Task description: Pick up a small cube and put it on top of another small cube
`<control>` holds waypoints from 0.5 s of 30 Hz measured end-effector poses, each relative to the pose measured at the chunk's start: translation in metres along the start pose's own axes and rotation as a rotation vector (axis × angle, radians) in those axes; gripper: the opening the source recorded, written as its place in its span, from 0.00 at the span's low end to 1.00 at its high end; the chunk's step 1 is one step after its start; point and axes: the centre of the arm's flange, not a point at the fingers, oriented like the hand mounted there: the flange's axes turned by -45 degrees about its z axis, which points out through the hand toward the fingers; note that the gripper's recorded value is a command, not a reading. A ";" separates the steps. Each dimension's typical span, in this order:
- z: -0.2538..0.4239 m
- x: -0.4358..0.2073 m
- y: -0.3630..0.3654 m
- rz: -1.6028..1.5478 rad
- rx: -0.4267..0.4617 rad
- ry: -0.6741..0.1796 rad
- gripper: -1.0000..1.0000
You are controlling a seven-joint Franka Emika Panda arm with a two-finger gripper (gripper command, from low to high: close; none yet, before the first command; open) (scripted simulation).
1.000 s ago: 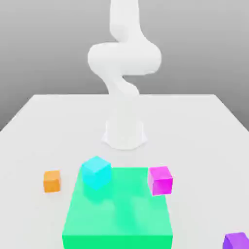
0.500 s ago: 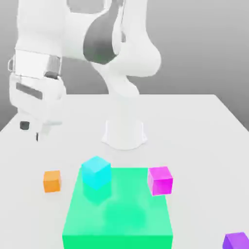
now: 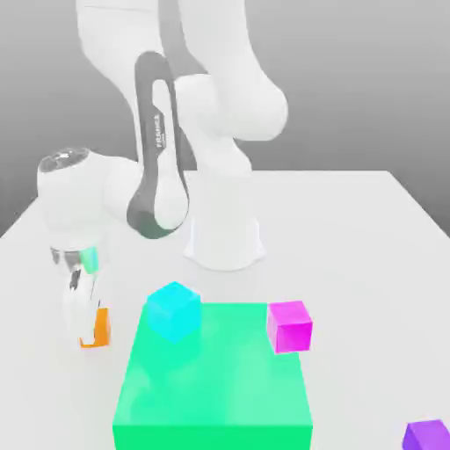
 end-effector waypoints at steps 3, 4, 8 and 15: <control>0.000 0.000 0.000 0.000 0.001 0.001 0.00; 0.000 0.000 0.000 0.000 0.001 0.001 0.00; -0.013 0.001 -0.001 0.001 0.002 0.000 0.00; -0.075 -0.010 -0.018 -0.033 -0.001 0.003 0.00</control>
